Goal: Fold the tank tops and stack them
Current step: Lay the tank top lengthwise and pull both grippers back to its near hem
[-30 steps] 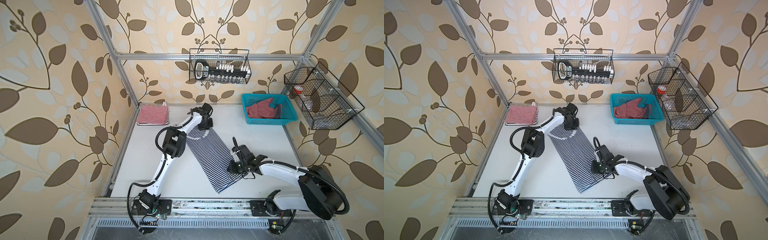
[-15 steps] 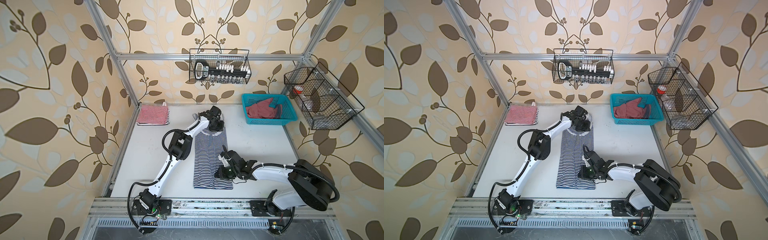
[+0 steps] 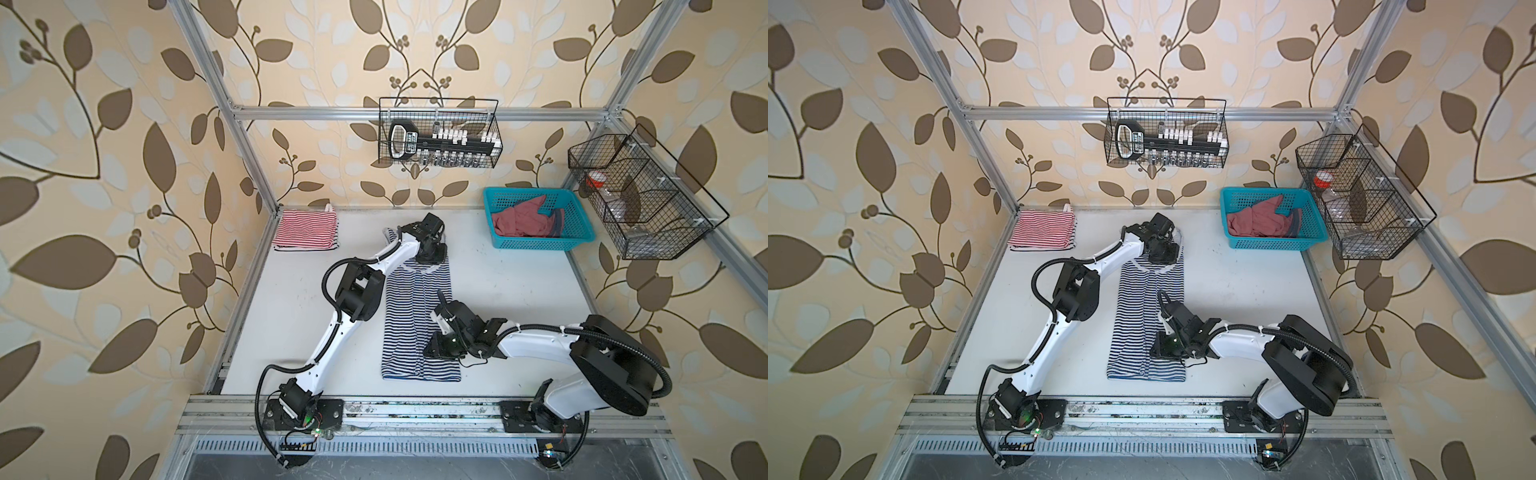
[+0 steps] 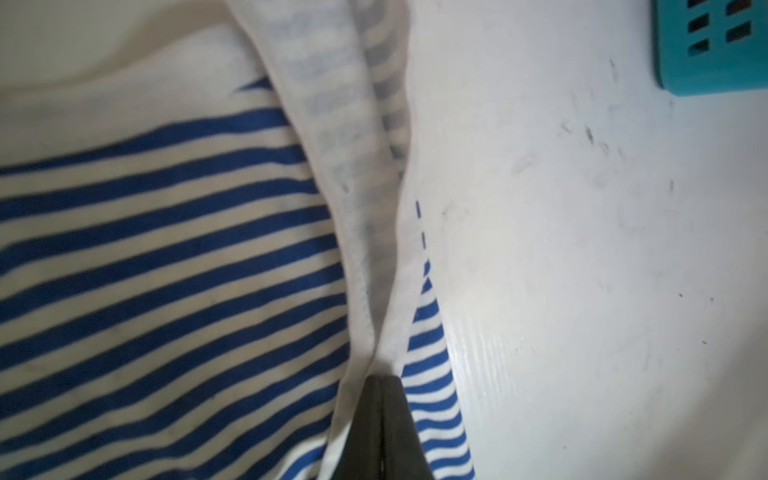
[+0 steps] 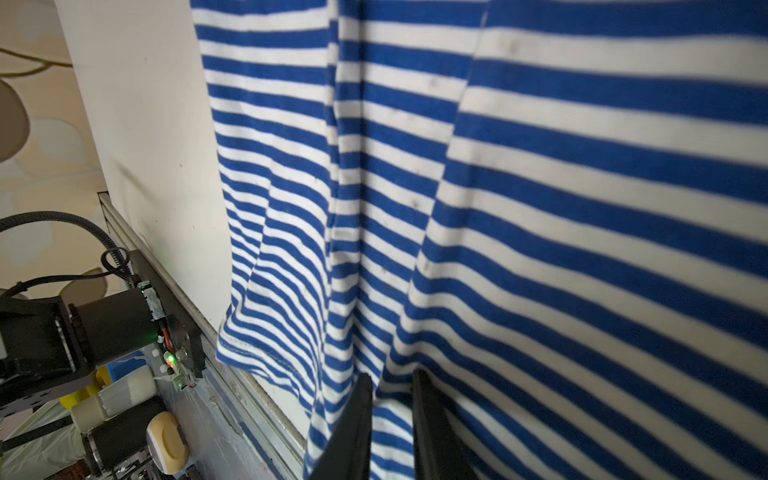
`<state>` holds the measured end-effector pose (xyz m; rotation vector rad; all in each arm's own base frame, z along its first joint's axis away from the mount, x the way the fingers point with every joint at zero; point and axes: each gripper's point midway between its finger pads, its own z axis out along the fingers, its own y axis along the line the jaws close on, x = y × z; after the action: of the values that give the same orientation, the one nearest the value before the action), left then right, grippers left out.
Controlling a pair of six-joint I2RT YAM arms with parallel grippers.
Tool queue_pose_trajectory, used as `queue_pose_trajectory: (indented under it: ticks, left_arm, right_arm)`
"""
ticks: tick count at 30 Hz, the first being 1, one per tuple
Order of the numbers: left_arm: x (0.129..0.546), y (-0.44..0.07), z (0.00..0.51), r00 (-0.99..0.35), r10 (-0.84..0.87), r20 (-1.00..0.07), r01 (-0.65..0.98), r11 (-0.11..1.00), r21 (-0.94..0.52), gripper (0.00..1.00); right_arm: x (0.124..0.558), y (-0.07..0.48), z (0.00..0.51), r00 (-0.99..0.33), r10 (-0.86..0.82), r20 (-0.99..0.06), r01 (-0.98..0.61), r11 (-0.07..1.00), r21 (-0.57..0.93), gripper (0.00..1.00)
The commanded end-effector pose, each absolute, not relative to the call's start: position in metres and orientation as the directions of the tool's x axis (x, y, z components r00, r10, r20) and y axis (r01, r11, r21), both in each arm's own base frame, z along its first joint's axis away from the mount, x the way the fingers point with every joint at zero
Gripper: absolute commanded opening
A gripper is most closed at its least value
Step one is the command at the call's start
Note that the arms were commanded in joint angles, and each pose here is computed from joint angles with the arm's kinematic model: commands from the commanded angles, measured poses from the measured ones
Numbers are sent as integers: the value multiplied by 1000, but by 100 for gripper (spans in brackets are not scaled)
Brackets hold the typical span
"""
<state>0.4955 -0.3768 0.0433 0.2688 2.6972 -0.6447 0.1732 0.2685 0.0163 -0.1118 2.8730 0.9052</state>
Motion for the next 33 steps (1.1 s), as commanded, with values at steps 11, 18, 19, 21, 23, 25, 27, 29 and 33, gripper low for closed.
queue_pose_trajectory:
  ticks: [11,18,19,21,23,25,27,29,33]
  left_arm:
    - [500,-334,271,-697,-46,-715,301,887,-351,35]
    - [403,-249,249,-835,16,-550,152,968,-202,34]
    - [385,-240,240,-857,14,-516,133,972,-194,34]
    - [343,-222,217,-892,0,-451,93,979,-183,34]
    - [307,-213,195,-911,-17,-412,70,978,-195,33]
    - [272,-206,170,-937,-42,-347,32,978,-206,34]
    - [243,-205,154,-953,-38,-302,26,979,-204,34]
    - [220,-205,136,-968,-8,-253,36,985,-169,35]
    - [187,-196,99,-986,-5,-168,4,999,-54,38]
  right_arm:
    - [172,243,74,-961,-33,-276,-175,845,506,33]
    - [154,199,70,-958,-58,-279,-169,904,393,38]
    - [151,193,67,-959,-62,-277,-168,910,379,39]
    - [148,185,64,-957,-62,-285,-167,916,364,42]
    - [147,176,61,-957,-56,-286,-155,928,338,43]
    - [145,167,55,-960,-47,-275,-133,943,304,43]
    - [143,161,48,-965,-42,-259,-116,954,277,45]
    - [140,159,42,-969,-31,-246,-102,955,278,45]
    - [134,155,33,-974,-9,-225,-75,956,284,45]
